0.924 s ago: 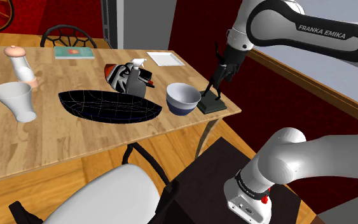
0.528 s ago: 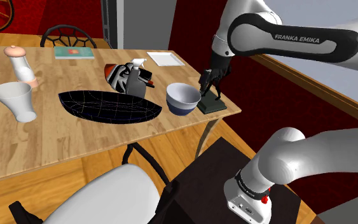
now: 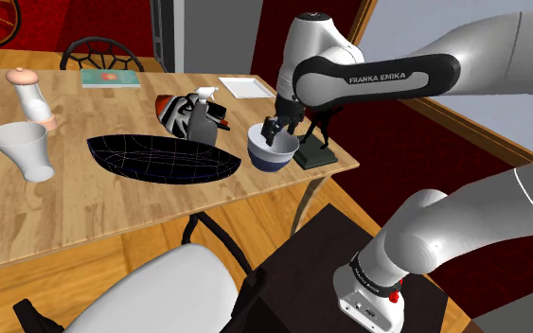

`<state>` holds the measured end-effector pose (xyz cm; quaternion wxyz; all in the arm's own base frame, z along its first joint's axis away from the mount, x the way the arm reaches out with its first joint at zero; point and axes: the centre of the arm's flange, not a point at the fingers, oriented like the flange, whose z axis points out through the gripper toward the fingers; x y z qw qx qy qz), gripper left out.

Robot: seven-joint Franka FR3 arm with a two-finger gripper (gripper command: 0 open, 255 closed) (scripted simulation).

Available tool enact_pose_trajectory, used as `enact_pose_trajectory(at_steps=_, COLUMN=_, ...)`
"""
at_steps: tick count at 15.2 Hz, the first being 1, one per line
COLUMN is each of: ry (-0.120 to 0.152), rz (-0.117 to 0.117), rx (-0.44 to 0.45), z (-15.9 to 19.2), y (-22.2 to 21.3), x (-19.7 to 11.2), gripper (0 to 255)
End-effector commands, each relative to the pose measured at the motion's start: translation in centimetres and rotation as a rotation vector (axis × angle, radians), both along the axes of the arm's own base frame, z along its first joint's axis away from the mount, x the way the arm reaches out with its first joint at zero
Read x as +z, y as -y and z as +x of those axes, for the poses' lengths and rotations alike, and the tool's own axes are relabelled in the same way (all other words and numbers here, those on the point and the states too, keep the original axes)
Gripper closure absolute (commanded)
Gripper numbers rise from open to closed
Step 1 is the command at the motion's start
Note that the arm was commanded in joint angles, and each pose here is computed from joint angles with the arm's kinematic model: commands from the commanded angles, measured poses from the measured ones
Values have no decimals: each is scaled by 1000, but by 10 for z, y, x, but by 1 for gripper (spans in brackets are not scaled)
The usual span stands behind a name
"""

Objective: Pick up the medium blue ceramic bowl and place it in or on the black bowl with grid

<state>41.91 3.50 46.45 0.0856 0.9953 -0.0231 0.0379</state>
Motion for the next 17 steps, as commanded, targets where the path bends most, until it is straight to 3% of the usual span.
enact_pose_trajectory(at_steps=1, ry=11, rz=-14, rx=-4, z=18, y=-12, x=-19, gripper=0)
enact_pose_trajectory(at_steps=5, ry=31, rz=-43, rx=-12, z=54, y=-33, x=-52, gripper=0)
enact_pose_trajectory(at_steps=13, ry=31, rz=-44, rx=-12, z=59, y=-25, x=-92, gripper=0)
enact_pose_trajectory(at_steps=17, ry=31, rz=-44, rx=-12, z=59, y=-25, x=-92, gripper=0)
